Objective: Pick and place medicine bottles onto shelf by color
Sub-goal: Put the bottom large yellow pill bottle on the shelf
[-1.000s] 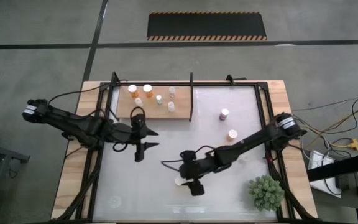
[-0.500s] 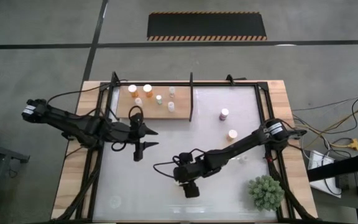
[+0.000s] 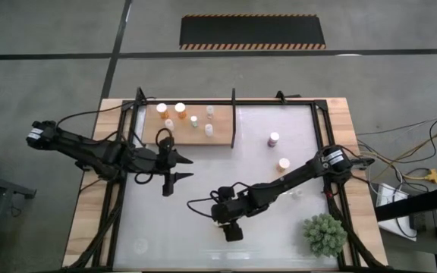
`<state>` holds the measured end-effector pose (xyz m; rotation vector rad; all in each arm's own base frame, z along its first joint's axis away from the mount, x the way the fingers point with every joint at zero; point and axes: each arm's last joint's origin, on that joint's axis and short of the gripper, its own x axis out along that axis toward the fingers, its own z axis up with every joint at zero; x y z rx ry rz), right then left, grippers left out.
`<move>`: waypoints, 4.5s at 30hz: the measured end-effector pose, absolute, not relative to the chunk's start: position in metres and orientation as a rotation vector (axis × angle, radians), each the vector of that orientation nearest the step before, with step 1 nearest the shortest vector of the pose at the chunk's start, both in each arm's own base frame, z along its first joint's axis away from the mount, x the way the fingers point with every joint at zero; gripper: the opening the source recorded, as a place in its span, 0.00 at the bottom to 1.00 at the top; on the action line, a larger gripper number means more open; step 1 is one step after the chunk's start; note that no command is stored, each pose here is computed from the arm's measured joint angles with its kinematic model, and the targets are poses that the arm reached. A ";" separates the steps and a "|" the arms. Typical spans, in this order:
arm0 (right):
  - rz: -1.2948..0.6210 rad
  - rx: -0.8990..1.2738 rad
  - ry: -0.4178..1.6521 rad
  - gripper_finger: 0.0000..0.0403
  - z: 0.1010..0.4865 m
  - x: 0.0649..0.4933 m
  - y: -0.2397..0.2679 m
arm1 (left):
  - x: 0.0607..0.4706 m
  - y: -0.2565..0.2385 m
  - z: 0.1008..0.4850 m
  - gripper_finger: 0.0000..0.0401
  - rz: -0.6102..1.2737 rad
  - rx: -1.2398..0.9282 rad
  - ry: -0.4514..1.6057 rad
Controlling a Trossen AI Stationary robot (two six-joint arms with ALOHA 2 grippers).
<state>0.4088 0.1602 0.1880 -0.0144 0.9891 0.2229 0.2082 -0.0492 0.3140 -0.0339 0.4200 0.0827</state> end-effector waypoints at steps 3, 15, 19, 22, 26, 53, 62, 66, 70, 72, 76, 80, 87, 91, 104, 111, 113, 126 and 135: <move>0.222 -0.015 0.986 0.67 0.188 0.409 0.160 | 0.208 -0.049 0.314 0.43 0.083 -0.034 0.420; 0.209 -0.041 1.003 0.58 0.171 0.413 0.161 | 0.208 -0.049 0.314 0.43 0.083 -0.033 0.421; 0.204 -0.044 0.997 0.53 0.173 0.413 0.161 | 0.208 -0.049 0.314 0.43 0.083 -0.033 0.422; 0.205 -0.043 0.989 0.49 0.176 0.413 0.161 | 0.208 -0.049 0.314 0.43 0.093 -0.030 0.420; 0.206 -0.041 0.981 0.47 0.181 0.412 0.161 | 0.207 -0.048 0.315 0.43 0.106 -0.028 0.413; -0.085 0.032 0.804 0.46 0.287 0.470 -0.019 | 0.146 -0.038 0.370 0.43 0.036 0.172 0.005; -0.198 0.112 0.759 0.46 0.276 0.494 -0.084 | 0.122 -0.030 0.381 0.43 0.044 0.196 -0.081; -0.219 0.102 0.763 0.46 0.271 0.508 -0.104 | 0.119 -0.029 0.381 0.43 0.045 0.193 -0.090; -0.240 0.105 0.790 0.46 0.259 0.517 -0.122 | 0.118 -0.029 0.380 0.43 0.045 0.194 -0.089; -0.233 0.119 0.793 0.46 0.253 0.515 -0.131 | 0.118 -0.029 0.379 0.43 0.045 0.194 -0.088; -0.218 0.173 0.838 0.46 0.245 0.510 -0.143 | 0.118 -0.029 0.379 0.43 0.046 0.214 -0.085; -0.212 0.157 0.854 0.46 0.241 0.509 -0.145 | 0.118 -0.029 0.379 0.43 0.046 0.218 -0.086; -0.202 0.153 0.888 0.46 0.232 0.509 -0.143 | 0.119 -0.029 0.379 0.43 0.046 0.221 -0.084; -0.208 0.150 0.901 0.46 0.224 0.508 -0.143 | 0.120 -0.029 0.378 0.43 0.045 0.223 -0.080; -0.208 0.148 0.909 0.54 0.218 0.508 -0.143 | 0.120 -0.029 0.379 0.43 0.045 0.221 -0.082; -0.226 0.135 0.886 0.65 0.222 0.509 -0.144 | 0.120 -0.029 0.379 0.43 0.045 0.221 -0.082; -0.227 0.133 0.877 0.67 0.227 0.508 -0.144 | 0.120 -0.029 0.379 0.43 0.045 0.221 -0.082; -0.143 0.069 0.889 0.59 0.326 0.457 -0.087 | 0.145 -0.037 0.357 0.43 0.060 0.192 0.033; -0.140 -0.093 0.845 0.39 0.337 0.412 0.003 | 0.193 -0.037 0.318 0.43 0.195 0.211 0.234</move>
